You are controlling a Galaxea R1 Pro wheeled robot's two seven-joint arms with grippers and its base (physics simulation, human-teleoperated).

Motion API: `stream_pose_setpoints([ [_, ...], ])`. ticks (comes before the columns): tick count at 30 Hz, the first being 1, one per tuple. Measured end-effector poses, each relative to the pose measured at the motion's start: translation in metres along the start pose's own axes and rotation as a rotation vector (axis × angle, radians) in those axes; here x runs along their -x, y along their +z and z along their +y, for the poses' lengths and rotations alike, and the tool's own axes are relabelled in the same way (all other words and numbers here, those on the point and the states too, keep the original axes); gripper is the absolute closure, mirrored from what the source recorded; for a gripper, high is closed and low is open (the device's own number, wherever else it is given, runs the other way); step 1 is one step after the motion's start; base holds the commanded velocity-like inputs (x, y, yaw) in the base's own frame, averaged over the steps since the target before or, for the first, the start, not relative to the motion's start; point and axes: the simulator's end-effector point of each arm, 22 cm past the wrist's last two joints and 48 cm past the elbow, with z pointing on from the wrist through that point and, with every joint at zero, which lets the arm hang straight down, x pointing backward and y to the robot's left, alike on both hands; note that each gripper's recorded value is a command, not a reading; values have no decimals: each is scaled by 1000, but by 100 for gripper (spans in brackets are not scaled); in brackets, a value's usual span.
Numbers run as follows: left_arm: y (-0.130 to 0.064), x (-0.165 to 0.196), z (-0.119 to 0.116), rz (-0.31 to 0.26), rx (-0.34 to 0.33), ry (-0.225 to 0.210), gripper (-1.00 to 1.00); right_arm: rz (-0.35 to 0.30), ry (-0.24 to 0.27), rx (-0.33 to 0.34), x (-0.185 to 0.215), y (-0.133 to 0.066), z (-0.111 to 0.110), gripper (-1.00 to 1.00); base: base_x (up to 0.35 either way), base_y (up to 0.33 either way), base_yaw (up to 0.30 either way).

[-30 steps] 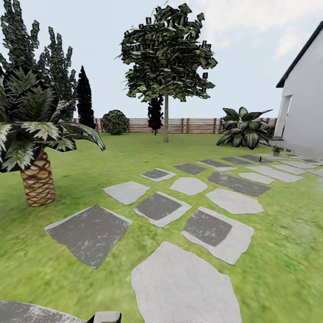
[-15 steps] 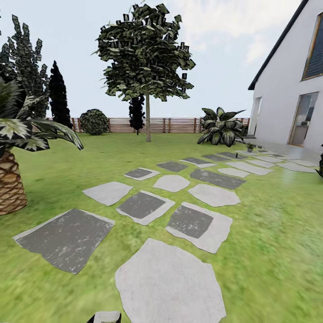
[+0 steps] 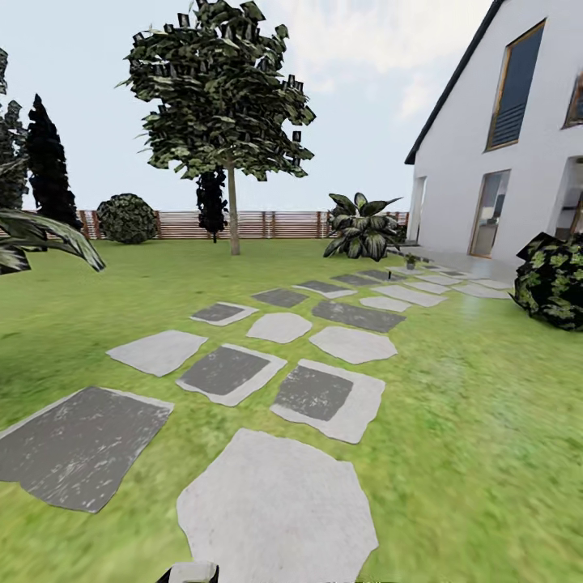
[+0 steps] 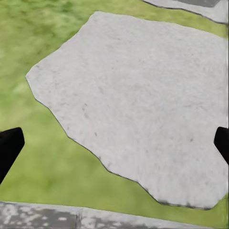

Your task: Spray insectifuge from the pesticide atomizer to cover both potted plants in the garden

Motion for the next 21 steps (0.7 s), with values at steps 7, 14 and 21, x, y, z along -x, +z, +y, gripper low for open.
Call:
stream_pose_setpoints([
  [7, 0, 0, 0, 1, 0, 0, -100, 0, 0, 0, 0, 0, 0, -100, 9, 0, -277],
  [14, 0, 0, 3, 0, 3, 2, -100, 0, -1, 0, 0, 0, 0, -100, 281, 0, -238],
  [21, 0, 0, 5, 0, 6, 5, -100, 3, -1, 7, -2, 0, 5, -100, 335, 0, -22],
])
